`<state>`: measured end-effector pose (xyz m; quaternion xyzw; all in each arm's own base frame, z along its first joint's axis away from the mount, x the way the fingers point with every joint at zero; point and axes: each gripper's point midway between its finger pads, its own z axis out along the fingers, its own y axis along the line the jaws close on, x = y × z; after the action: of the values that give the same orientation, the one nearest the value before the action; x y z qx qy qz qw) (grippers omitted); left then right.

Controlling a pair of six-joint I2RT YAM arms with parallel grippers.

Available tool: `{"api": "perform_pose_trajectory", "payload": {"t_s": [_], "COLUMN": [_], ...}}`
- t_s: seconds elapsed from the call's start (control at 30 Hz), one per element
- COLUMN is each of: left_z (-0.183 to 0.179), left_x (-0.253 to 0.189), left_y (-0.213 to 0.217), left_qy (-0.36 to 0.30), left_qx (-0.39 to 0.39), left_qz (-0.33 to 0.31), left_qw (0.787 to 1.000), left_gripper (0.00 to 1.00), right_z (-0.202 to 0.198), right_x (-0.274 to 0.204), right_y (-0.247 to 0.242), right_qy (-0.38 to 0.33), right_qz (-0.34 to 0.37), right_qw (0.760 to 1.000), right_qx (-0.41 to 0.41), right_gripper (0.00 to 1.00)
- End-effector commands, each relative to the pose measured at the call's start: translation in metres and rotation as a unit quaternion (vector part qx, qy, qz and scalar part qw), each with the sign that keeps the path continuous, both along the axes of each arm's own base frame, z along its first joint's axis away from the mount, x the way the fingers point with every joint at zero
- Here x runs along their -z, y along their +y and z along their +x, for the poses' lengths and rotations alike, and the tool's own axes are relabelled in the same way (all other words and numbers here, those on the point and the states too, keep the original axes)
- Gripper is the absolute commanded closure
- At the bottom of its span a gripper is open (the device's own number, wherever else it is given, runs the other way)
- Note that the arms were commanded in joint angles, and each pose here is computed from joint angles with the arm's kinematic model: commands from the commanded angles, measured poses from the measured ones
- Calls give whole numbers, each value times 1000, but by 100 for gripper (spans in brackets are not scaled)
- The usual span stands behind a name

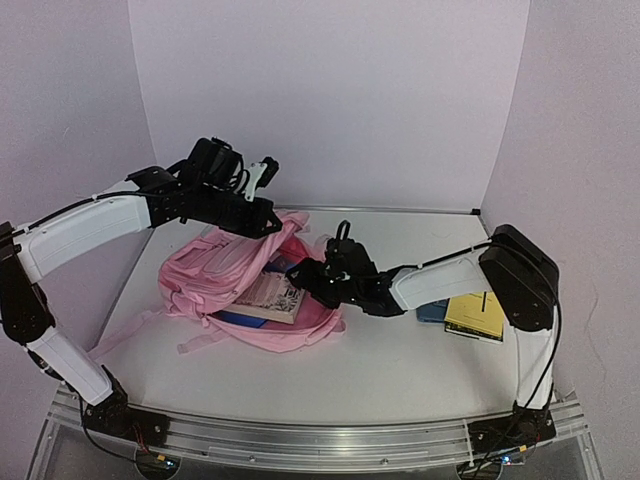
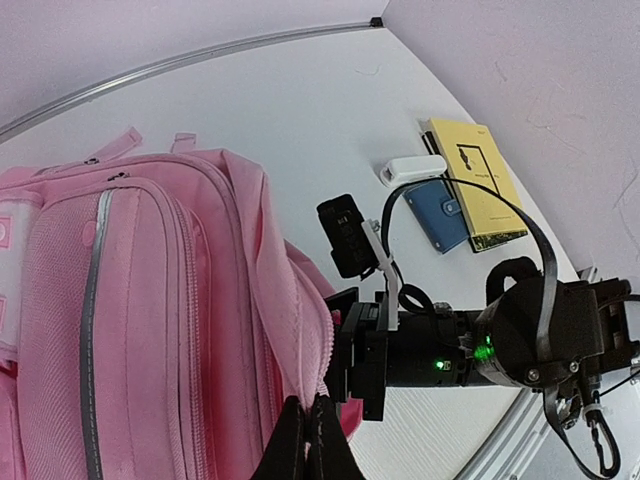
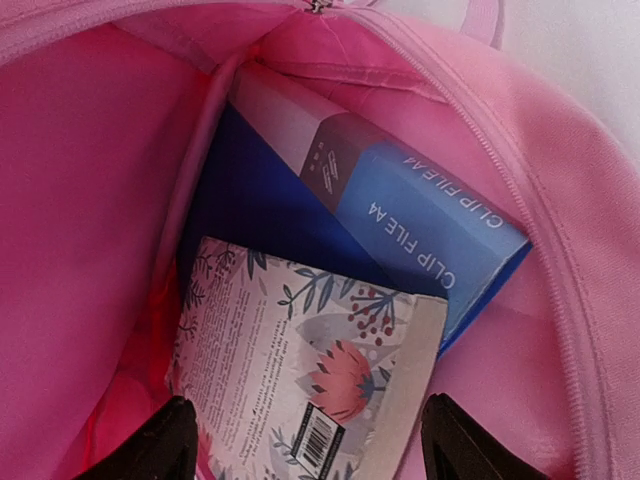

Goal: Pack the student bag
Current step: Place the book in the student bag.

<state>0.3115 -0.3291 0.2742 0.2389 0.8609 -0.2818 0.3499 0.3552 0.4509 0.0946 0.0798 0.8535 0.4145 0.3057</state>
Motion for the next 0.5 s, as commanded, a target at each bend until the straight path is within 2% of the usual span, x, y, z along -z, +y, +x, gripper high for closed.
{"api": "perform_pose_trajectory", "payload": {"t_s": [0.0,0.1,0.23,0.47], "left_z": [3,4,5,6], "left_x": [-58,-58,-57,-56], "left_y": [1,3,6,7], "left_qy": [-58,-59,-60,-57], "left_qx": [1,-1,-5,-4], "left_qz": [-73,-75,-70,-72], "left_qw": [996,995,996,996], "left_gripper": [100,100,100,100], "right_z": [-5,-17,-35,-54], "right_x": [-20,-8,7,11], "right_y": [-14,-19,-14,24], "right_qy": [-28,-14,15,26], "right_qz": [-20,-35,-33,-16], "right_qw": [999,999,999,995], "right_qx": [-1,-8,-40,-96], "right_gripper": [27,32,47,59]}}
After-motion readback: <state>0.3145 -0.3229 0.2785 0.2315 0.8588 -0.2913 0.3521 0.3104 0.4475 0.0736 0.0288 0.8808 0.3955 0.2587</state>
